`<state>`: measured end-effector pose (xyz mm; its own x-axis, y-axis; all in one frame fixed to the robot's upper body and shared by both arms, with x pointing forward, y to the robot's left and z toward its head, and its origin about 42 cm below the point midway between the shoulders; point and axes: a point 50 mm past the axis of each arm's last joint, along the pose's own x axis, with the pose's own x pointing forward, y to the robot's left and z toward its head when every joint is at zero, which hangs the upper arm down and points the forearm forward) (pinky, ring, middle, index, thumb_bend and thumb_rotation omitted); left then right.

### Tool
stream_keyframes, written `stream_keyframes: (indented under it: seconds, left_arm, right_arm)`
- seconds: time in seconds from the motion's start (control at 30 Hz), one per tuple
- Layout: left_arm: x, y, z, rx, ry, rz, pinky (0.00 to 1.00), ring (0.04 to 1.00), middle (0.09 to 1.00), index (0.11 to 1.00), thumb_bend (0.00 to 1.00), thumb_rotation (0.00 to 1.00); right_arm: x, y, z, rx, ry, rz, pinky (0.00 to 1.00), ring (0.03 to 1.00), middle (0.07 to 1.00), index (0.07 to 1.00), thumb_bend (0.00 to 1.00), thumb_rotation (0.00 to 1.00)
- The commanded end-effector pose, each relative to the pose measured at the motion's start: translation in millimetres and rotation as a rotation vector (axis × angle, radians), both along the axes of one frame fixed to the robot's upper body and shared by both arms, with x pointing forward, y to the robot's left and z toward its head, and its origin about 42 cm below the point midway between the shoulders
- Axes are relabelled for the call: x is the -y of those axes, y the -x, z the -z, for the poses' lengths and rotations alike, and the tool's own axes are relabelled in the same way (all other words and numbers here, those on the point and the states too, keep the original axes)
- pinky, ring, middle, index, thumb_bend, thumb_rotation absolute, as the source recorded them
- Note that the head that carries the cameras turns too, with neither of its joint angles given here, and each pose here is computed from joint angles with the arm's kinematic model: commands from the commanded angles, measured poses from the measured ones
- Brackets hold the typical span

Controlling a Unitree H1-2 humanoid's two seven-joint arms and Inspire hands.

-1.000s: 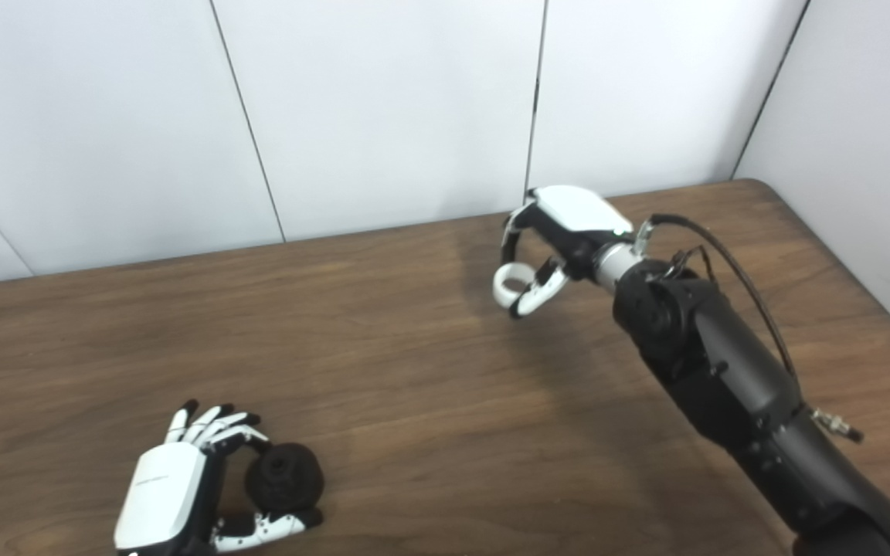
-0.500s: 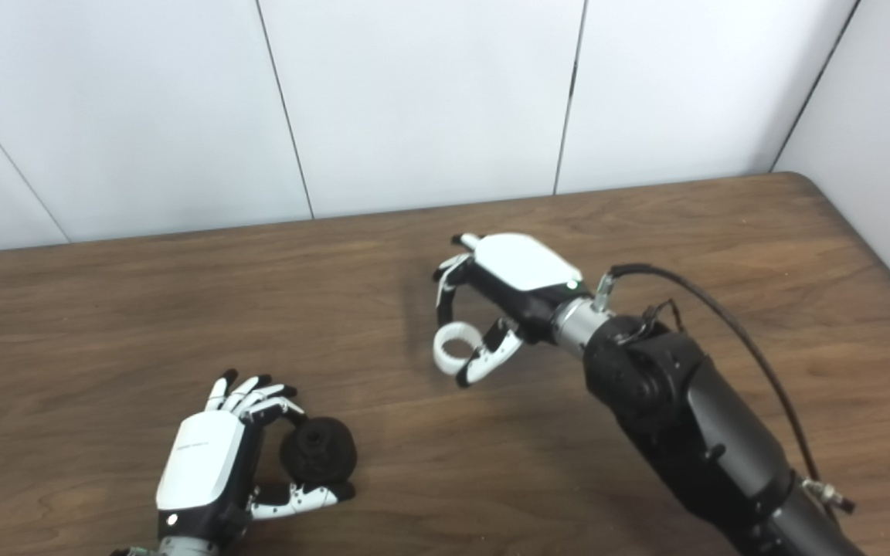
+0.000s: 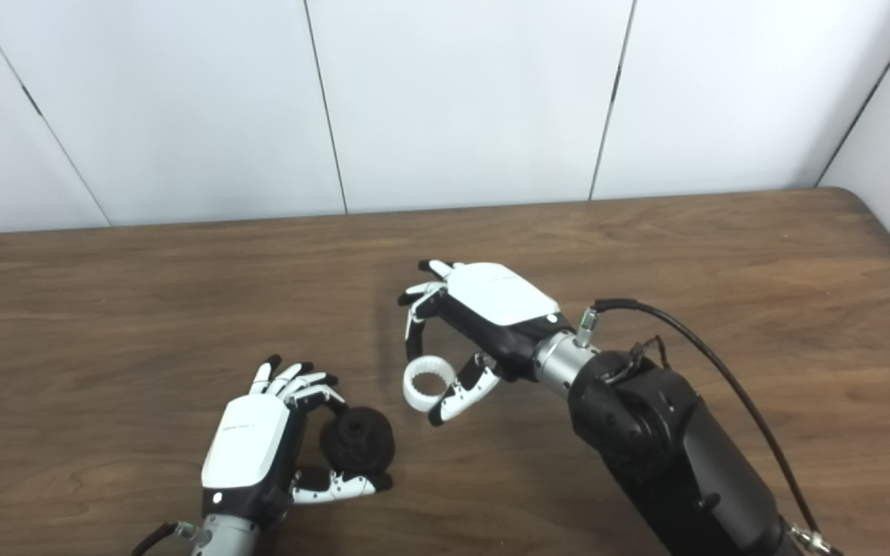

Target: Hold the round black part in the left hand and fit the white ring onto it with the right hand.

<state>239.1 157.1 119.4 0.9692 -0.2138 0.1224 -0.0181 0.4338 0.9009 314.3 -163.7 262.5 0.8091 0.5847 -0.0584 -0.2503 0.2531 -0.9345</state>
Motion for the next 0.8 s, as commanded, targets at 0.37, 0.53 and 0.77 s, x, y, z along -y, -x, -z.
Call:
stream_keyframes:
  seconds: [0.37,0.53,0.77]
  left_arm:
    - [15,-5,0,0.007,-0.008,0.006,1.00,0.895,0.786,0.482,0.52,0.06]
    - [20,-5,0,0.012,-0.003,0.010,1.00,0.889,0.782,0.482,0.52,0.05]
    - [25,-6,-2,0.008,-0.005,0.013,1.00,0.891,0.787,0.482,0.52,0.05]
  right_arm:
    - [-19,-5,-19,0.060,-0.019,-0.060,1.00,1.000,0.860,0.483,0.53,0.14]
    - [-23,-6,-16,0.052,-0.017,-0.075,1.00,1.000,0.860,0.483,0.53,0.14]
    - [-25,-5,-12,0.033,-0.016,-0.086,1.00,1.000,0.855,0.483,0.53,0.14]
